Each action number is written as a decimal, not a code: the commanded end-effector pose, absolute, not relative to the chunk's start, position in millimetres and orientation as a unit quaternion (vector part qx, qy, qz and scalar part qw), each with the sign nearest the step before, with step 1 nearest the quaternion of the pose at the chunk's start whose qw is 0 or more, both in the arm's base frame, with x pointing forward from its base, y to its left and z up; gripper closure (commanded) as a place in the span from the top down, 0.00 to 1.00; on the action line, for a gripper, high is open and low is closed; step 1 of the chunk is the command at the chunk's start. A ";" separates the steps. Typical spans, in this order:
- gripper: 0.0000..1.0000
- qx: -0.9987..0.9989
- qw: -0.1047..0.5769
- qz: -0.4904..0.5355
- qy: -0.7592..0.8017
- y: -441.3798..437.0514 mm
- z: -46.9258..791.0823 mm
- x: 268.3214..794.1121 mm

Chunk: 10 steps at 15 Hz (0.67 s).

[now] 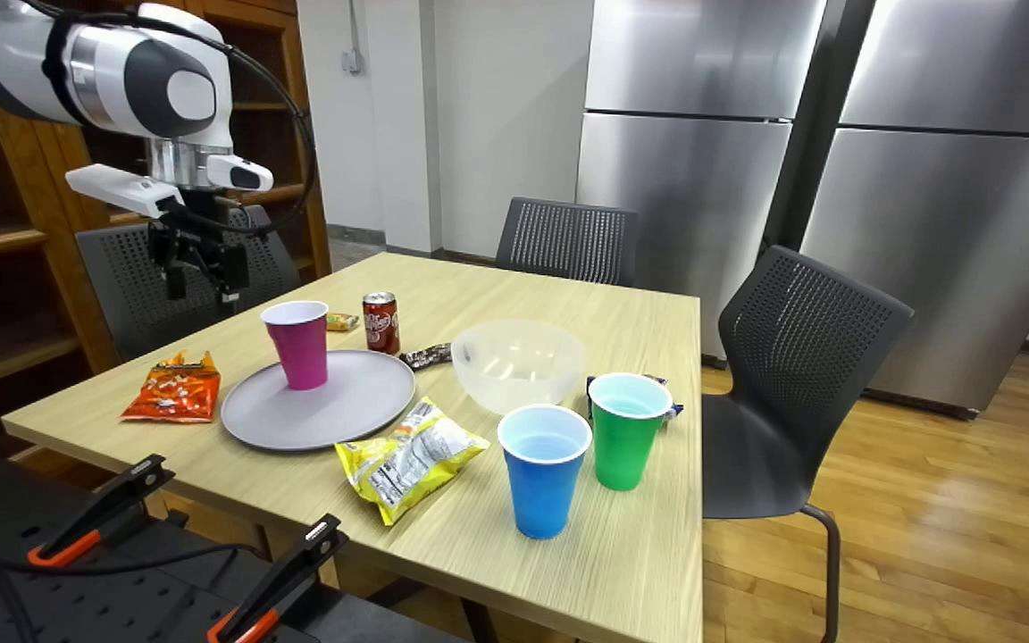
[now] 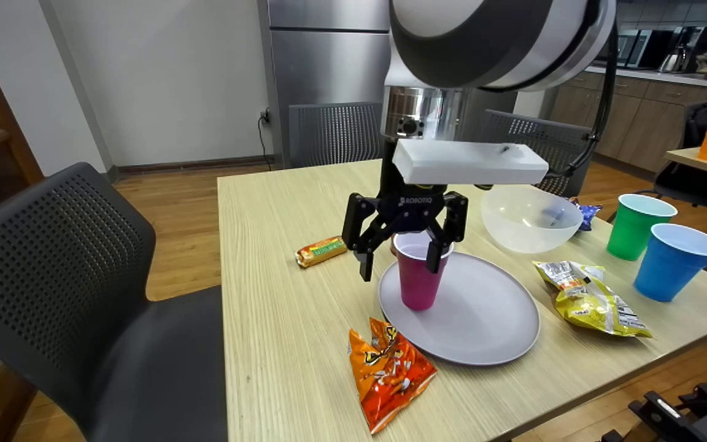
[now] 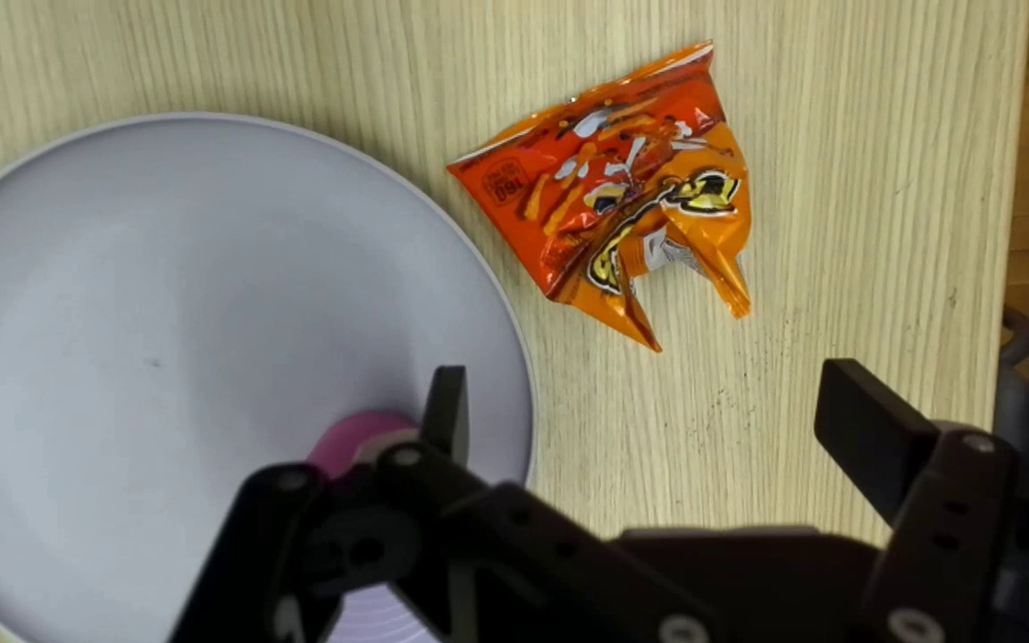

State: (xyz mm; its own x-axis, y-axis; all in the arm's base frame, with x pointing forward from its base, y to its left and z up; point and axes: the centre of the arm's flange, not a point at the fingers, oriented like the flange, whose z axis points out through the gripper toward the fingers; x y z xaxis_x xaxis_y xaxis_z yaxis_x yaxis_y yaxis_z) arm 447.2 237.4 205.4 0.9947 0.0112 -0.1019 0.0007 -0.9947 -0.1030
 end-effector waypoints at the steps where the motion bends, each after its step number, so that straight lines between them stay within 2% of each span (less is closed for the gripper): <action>1: 1.00 -0.997 0.065 0.043 0.030 249.7 192.0 435.4; 10: 1.00 -0.990 0.093 0.046 0.099 251.7 159.7 425.1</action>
State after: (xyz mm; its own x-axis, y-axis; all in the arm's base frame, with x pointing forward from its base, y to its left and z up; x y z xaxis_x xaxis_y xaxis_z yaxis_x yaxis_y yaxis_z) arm 434.9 248.9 166.0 0.9845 -0.1417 -0.1029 -0.1563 -0.9760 -0.1517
